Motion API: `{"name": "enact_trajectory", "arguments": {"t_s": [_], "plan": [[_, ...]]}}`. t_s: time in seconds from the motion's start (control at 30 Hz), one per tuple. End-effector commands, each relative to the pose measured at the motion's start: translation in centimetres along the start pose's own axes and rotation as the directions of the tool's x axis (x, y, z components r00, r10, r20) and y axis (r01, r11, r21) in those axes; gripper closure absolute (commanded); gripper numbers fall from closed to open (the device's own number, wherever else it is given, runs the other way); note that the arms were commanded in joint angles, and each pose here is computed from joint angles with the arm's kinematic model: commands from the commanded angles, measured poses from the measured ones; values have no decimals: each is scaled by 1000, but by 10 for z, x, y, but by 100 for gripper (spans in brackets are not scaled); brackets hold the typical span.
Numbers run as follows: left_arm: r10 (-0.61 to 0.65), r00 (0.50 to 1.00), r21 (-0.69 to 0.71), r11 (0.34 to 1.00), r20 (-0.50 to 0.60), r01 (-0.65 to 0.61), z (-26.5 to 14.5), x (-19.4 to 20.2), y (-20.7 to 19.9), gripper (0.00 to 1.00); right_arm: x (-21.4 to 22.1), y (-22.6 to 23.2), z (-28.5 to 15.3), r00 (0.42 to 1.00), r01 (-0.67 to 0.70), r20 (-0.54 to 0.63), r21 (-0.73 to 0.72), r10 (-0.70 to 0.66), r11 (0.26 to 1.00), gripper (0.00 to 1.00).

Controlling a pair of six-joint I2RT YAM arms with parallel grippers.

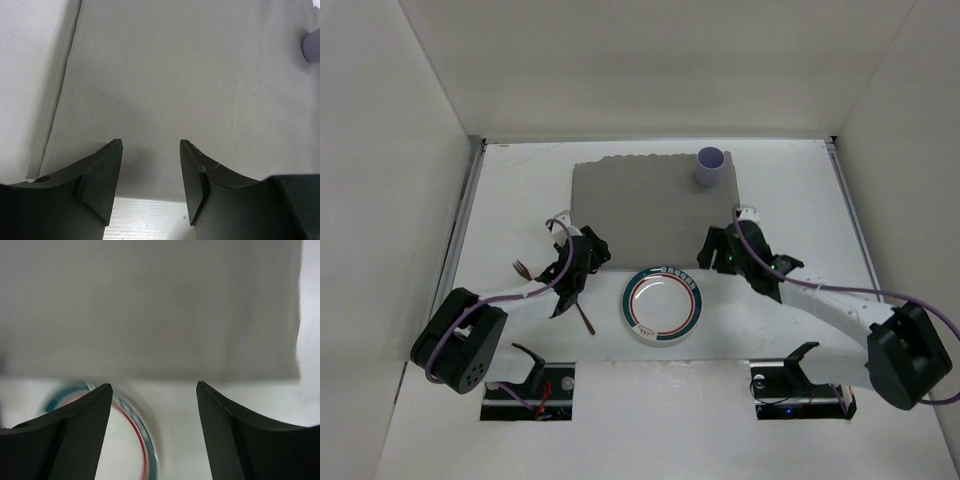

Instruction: Set the dinner table for one person

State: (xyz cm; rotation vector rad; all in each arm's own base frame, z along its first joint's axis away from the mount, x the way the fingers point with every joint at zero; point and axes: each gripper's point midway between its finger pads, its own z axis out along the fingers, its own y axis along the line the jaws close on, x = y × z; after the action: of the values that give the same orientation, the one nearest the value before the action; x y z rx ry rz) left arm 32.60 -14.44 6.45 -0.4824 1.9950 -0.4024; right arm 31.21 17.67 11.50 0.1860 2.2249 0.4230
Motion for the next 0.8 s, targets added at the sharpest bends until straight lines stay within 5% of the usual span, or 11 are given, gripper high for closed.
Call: {"name": "enact_trajectory", "arguments": {"t_s": [0.0, 0.33, 0.77], "plan": [[-32, 998, 41, 999, 57, 29, 0, -19, -14, 52, 43, -2, -24, 998, -5, -69, -26, 4, 1000, 25], [-34, 999, 41, 999, 40, 32, 2, -15, -14, 52, 129, 15, -35, 956, -128, -281, -144, 84, 981, 32], [-43, 998, 38, 998, 50, 41, 0, -19, -10, 52, 138, 20, -27, 917, -270, -354, -216, 183, 938, 86]]}}
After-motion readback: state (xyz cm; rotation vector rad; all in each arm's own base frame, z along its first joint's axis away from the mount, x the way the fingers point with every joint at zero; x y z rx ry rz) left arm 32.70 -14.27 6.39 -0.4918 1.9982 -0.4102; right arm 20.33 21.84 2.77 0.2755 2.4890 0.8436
